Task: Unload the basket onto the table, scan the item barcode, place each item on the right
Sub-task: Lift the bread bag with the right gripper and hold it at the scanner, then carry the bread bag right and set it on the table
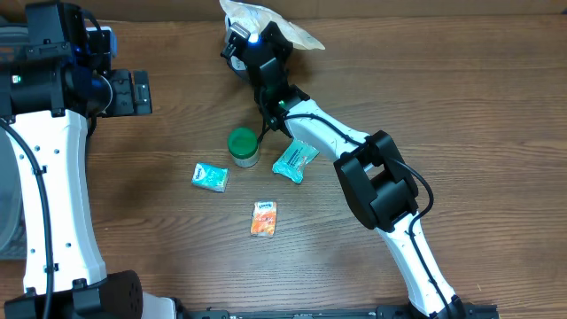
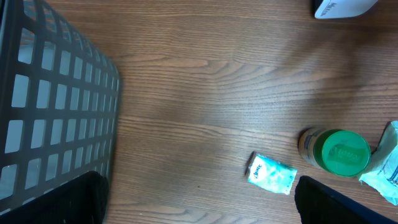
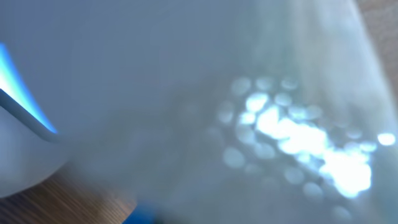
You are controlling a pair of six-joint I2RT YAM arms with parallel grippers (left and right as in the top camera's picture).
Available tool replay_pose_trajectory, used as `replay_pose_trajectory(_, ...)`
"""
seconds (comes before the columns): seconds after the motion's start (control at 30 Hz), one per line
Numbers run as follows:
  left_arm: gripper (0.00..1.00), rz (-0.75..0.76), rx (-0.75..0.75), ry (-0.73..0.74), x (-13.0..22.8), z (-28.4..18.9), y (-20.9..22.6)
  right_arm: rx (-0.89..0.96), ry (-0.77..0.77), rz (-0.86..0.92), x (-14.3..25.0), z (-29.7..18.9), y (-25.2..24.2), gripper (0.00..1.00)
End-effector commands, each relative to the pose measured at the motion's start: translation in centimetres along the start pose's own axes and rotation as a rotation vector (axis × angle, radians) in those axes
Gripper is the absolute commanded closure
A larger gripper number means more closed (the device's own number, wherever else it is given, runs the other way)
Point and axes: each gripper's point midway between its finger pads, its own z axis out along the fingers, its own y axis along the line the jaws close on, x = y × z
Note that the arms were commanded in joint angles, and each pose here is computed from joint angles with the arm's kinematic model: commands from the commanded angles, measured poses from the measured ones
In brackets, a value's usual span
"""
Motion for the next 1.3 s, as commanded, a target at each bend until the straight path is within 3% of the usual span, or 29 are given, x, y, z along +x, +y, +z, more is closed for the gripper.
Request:
replay_pose_trajectory(0.0,0.00,0.012,-0.011,0.006,0.0,0.2,0.3,0.038,-0.006,-0.003,-0.4,0.0,-1.8,0.96)
replay_pose_trajectory(0.5,0.01,0.012,-0.011,0.006,0.0,0.2,0.3,0.050,0.012,0.022,-0.2,-0.2,-2.2,0.96)
replay_pose_trajectory(0.8,0.00,0.012,-0.011,0.006,0.0,0.2,0.3,0.095,0.023,0.233,-1.6,-3.7,-10.6,0.96)
replay_pose_trajectory(1.03,0.00,0.012,-0.011,0.006,0.0,0.2,0.3,-0.141,0.007,0.535,-0.3,-9.4,-17.6,0.96)
replay_pose_trajectory(1.27,0.01,0.012,-0.011,0.006,0.0,0.2,0.3,-0.596,-0.054,0.985,3.7,-16.7,-23.3,0.96)
